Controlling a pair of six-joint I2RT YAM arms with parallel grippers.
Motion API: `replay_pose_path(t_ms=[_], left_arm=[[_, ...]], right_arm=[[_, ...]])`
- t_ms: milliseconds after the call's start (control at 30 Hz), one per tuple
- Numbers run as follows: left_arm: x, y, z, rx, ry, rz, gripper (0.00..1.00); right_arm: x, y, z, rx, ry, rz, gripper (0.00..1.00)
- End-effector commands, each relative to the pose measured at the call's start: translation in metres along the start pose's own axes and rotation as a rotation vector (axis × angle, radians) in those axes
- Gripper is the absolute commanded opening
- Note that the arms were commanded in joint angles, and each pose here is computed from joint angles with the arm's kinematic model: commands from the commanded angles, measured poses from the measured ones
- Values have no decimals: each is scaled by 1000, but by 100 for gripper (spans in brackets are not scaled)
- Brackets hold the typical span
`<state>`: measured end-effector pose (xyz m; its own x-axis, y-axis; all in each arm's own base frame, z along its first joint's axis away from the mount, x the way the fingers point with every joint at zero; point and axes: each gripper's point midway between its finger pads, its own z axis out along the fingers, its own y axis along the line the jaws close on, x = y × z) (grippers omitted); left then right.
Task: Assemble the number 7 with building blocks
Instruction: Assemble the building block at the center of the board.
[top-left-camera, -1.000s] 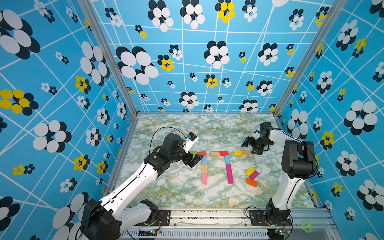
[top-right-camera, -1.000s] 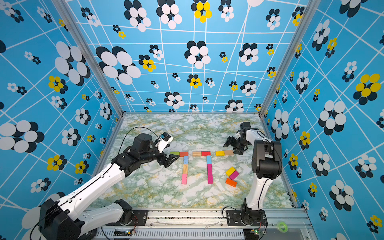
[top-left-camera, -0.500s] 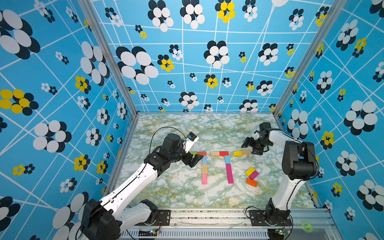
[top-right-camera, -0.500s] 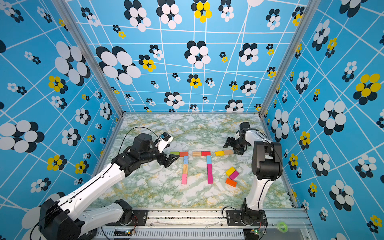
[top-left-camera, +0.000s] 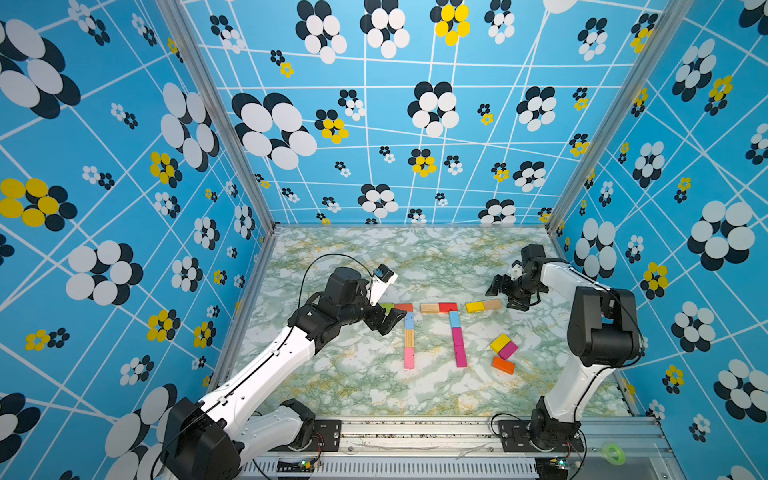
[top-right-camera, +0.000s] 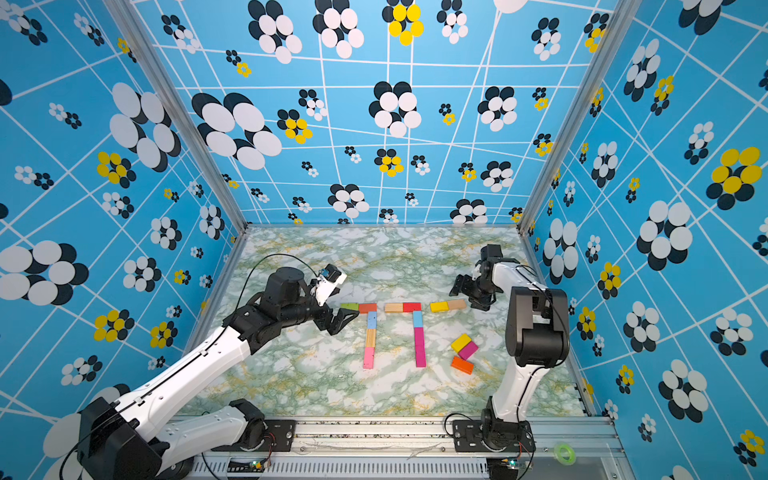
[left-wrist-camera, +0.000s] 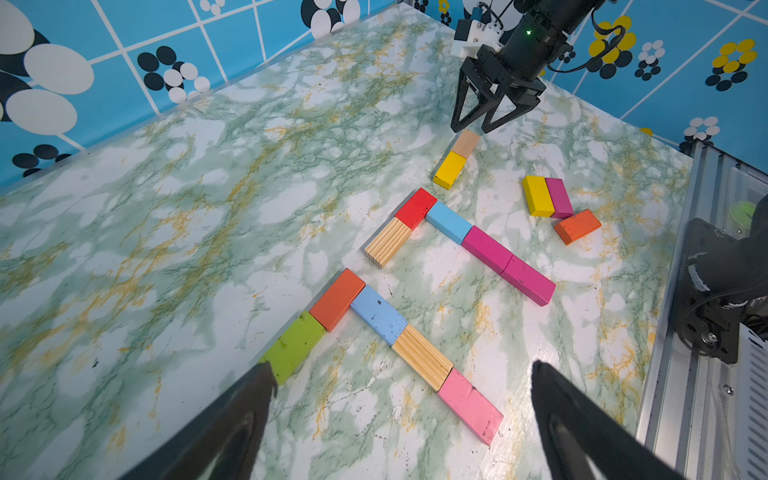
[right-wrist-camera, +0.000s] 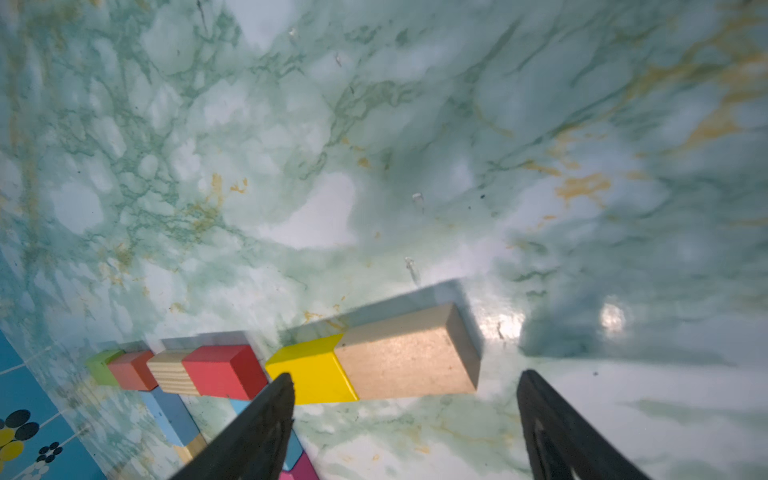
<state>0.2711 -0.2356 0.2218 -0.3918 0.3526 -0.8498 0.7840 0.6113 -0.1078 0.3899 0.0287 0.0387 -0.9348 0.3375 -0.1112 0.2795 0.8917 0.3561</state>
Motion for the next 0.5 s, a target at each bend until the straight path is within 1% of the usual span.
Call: replay_pose_path(t_ms=[0, 267, 467], left_arm=[[7, -1, 2, 0, 18, 16, 99], [7, 0, 4, -2, 22, 16, 99], [8, 0, 4, 0, 24, 14, 99]], right_arm=[[-14, 7, 4, -23, -13, -23, 86], [-18, 6, 20, -56, 6, -10, 86], [-15, 11, 21, -91, 19, -7, 86]])
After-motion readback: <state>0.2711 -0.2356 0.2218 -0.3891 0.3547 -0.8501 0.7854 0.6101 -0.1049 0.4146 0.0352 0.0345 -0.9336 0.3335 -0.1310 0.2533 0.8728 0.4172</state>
